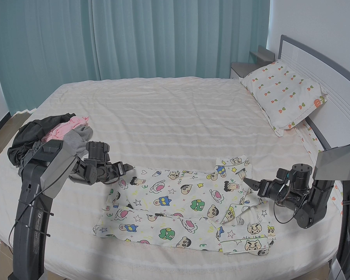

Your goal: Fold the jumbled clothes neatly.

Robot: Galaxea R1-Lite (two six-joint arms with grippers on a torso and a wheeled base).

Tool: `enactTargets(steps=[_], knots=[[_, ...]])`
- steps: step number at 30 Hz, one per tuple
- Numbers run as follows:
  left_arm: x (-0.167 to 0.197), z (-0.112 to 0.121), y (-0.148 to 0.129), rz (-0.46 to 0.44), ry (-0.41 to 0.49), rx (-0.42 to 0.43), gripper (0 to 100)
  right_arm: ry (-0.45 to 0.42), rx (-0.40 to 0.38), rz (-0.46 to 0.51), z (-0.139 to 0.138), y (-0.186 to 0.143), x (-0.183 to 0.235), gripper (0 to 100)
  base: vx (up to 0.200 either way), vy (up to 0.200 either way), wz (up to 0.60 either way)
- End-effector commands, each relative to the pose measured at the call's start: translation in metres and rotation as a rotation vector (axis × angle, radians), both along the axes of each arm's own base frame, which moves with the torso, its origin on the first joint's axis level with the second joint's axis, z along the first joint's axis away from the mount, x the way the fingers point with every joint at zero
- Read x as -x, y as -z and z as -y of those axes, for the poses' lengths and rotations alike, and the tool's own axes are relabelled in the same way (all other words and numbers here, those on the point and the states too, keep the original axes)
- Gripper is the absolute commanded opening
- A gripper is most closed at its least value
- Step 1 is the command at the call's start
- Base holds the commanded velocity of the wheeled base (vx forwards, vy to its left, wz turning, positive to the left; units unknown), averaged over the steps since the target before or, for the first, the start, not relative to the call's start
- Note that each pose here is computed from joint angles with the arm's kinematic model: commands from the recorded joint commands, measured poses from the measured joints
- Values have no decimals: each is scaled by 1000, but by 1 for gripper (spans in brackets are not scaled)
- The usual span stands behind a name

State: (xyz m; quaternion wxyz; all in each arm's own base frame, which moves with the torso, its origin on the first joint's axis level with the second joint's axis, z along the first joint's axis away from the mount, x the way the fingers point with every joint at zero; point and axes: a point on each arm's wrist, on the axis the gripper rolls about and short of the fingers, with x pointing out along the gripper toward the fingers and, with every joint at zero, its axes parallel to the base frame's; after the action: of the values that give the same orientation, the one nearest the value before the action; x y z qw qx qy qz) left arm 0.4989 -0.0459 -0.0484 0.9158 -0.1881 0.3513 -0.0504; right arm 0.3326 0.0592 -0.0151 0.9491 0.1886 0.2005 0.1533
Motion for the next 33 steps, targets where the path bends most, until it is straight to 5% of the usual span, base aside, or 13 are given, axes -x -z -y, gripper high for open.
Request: enactTargets(steps=[1, 4, 5, 20, 33], knots=[[1, 5, 2, -7, 12, 2, 100, 0, -1, 4, 0, 2, -3, 100, 0, 0, 0], [2, 11, 6, -12, 24, 2, 100, 10, -4, 13, 2, 1, -7, 100, 0, 0, 0], [2, 11, 6, -12, 24, 2, 0, 10, -4, 13, 2, 1, -7, 100, 0, 0, 0], [3, 17, -18, 27, -35, 2, 0, 75, 8, -158, 22, -2, -100, 100, 0, 0, 0], [9, 22, -33, 31, -42, 23, 0, 68, 24, -286, 16, 26, -130, 100, 0, 0, 0]])
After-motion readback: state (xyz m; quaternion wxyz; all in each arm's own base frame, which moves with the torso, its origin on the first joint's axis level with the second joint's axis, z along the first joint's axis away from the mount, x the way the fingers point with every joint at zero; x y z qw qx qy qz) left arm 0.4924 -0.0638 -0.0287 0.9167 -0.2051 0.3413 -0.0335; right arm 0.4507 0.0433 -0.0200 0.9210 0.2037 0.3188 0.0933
